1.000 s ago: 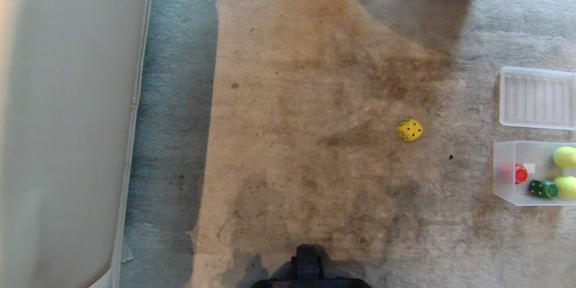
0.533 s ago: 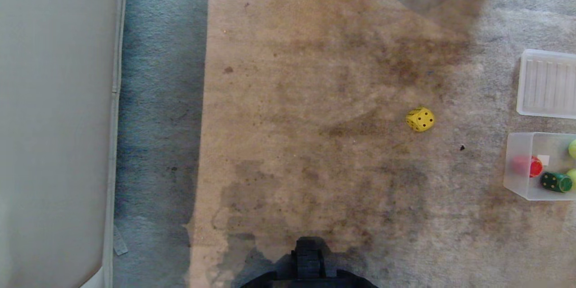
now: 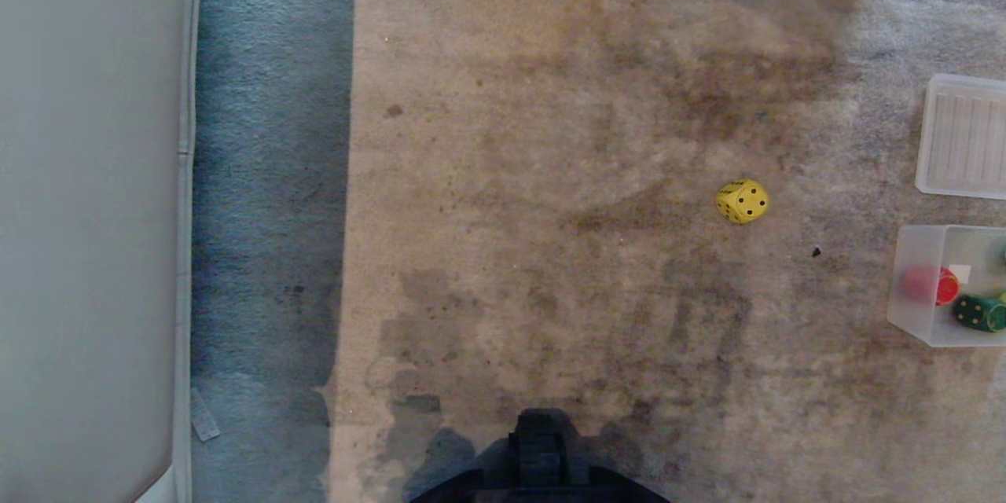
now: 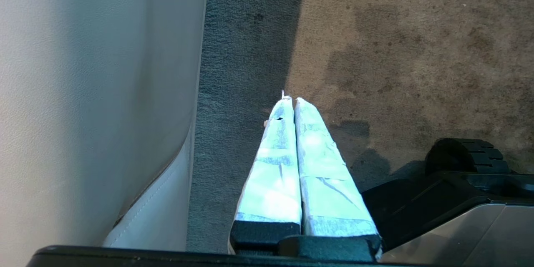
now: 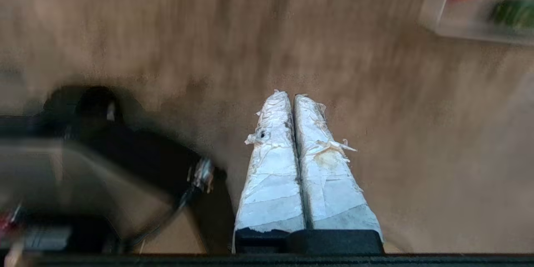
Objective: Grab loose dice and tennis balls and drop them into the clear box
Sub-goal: Pick up toys out of the box
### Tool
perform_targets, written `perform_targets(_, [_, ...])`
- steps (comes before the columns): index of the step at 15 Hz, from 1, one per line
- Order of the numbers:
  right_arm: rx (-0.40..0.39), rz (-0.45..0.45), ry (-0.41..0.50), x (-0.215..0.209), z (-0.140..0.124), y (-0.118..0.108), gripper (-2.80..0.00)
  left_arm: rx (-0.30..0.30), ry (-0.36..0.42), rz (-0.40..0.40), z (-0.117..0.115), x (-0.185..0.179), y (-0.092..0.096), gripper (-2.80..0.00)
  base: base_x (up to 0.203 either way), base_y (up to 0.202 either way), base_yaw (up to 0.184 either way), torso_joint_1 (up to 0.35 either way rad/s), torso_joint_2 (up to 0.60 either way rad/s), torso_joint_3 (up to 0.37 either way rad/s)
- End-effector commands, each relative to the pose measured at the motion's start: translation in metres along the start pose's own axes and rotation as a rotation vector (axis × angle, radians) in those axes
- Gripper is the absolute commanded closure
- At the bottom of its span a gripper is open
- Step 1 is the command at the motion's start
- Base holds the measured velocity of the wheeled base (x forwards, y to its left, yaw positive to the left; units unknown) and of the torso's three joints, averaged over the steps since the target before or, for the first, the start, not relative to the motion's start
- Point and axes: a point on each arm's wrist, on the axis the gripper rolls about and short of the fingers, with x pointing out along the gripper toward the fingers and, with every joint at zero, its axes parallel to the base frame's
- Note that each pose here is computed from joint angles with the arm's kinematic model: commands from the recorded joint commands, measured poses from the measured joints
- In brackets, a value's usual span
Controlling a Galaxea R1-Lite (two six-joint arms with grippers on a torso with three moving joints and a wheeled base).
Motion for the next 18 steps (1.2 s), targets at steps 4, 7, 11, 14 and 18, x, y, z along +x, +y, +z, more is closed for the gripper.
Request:
perform_targets(4, [0.023,0.028,0.179,0.029,0.078,-0.005,0.0,-0.001,0.002,0.0,0.0,0.0,0.0,0.0,0.0,0.0,0.0,0.0,0.0,0.0])
perform_targets(7, [0.06,0.048,0.392,0.111,0.124,-0.009,0.0,-0.001,0.0,0.0,0.0,0.0,0.0,0.0,0.0,0.0,0.0,0.0,0.0,0.0])
perform_targets(11, [0.072,0.02,0.346,0.242,0.136,-0.007,0.0,-0.001,0.0,0.0,0.0,0.0,0.0,0.0,0.0,0.0,0.0,0.0,0.0,0.0])
perform_targets(14, [0.065,0.003,0.186,0.311,0.128,0.004,0.0,-0.001,0.001,0.0,0.0,0.0,0.0,0.0,0.0,0.0,0.0,0.0,0.0,0.0])
perform_targets(18, [0.067,0.031,-0.012,0.337,0.147,0.013,-2.8,-0.001,0.002,0.0,0.0,0.0,0.0,0.0,0.0,0.0,0.0,0.0,0.0,0.0])
